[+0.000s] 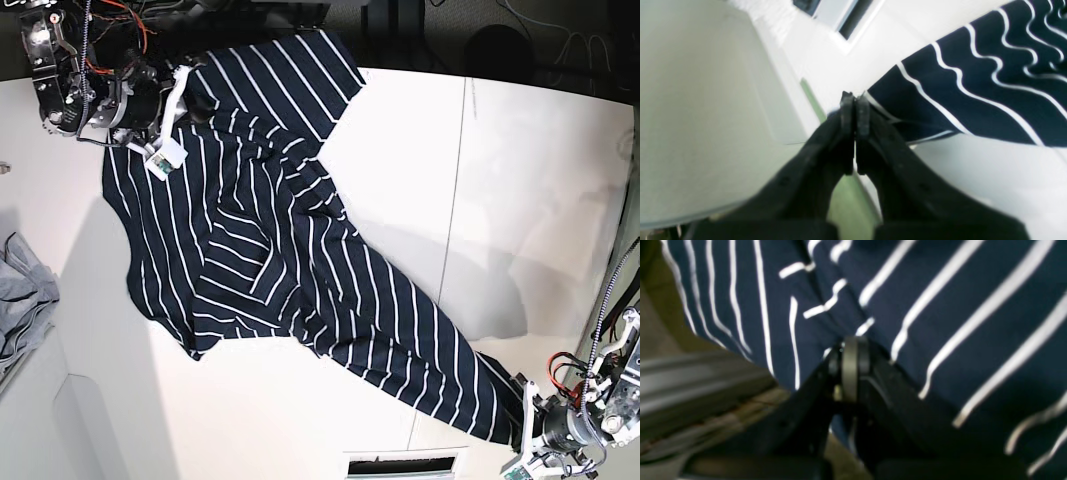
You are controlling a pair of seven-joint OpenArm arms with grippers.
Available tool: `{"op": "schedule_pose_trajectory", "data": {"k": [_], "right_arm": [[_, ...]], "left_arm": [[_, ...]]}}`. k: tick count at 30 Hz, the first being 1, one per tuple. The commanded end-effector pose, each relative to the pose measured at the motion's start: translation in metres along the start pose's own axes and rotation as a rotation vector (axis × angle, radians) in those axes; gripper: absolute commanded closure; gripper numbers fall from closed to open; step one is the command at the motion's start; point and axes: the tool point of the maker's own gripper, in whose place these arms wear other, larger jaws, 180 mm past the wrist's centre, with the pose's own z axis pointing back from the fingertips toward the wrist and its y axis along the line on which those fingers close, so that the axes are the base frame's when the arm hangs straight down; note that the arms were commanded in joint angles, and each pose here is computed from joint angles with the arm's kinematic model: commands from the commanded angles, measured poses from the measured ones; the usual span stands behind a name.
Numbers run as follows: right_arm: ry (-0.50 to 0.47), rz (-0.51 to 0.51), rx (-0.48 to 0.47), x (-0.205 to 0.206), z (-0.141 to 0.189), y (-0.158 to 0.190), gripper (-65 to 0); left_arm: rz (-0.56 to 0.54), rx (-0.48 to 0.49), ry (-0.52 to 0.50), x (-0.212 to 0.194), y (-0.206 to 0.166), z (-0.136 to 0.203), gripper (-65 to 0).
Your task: Layout the t-shirt on the table in an organized manner, then fold the t-shirt properly
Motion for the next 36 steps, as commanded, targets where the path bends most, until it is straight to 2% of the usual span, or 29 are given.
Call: {"op": "schedule_pose_trajectory", "data": {"k": [1,4,8,14,20,23,26,28,32,36], "right_arm": [[0.121,0.031,-0.107,-0.026,0.012,-0.029,0.0],[0.134,0.051,-0.184,-0.030,0.030,-0.058,0.0],[0.077,0.016,-0.257,-0.022,0.052,-0.087,0.0],[-0.079,-0.112,-0.260,0.004,0.074,-0.105,0.0],[-0.134,-0.152,-0.248,0.013,0.079,-0.106,0.0],[-0.172,-0.152,-0.242,0.020,0.079,-0.104,0.0],[-0.225,-0.158,-0.235,0.035,0.075,-0.101,0.0],[-0.262,-0.175,-0.228,0.048,0.070,-0.098,-6.8],[-0.361,-0.214,-0.219,0.087,0.061,-0.091,-17.5],[-0.450,-0.272,-0.252,0.134,0.051,-0.092,-18.5]], "left_arm": [[-0.012,0.042,-0.035,0.013,0.023,0.008,0.0],[-0.036,0.031,-0.021,0.008,0.023,0.010,0.0],[-0.041,0.022,-0.019,0.007,0.022,0.010,0.0],[-0.028,-0.061,-0.012,0.000,-0.001,0.007,0.0],[-0.012,-0.125,0.097,-0.035,-0.033,0.003,-15.8],[0.065,-0.200,0.143,-0.048,-0.054,0.005,-21.0],[0.147,-0.273,0.089,-0.036,-0.071,0.008,-21.5],[0.170,-0.317,0.037,-0.020,-0.084,0.013,-21.5],[0.123,-0.406,-0.044,0.010,-0.129,0.029,-21.5],[0.127,-0.518,-0.099,0.027,-0.189,0.039,-21.5]]}}
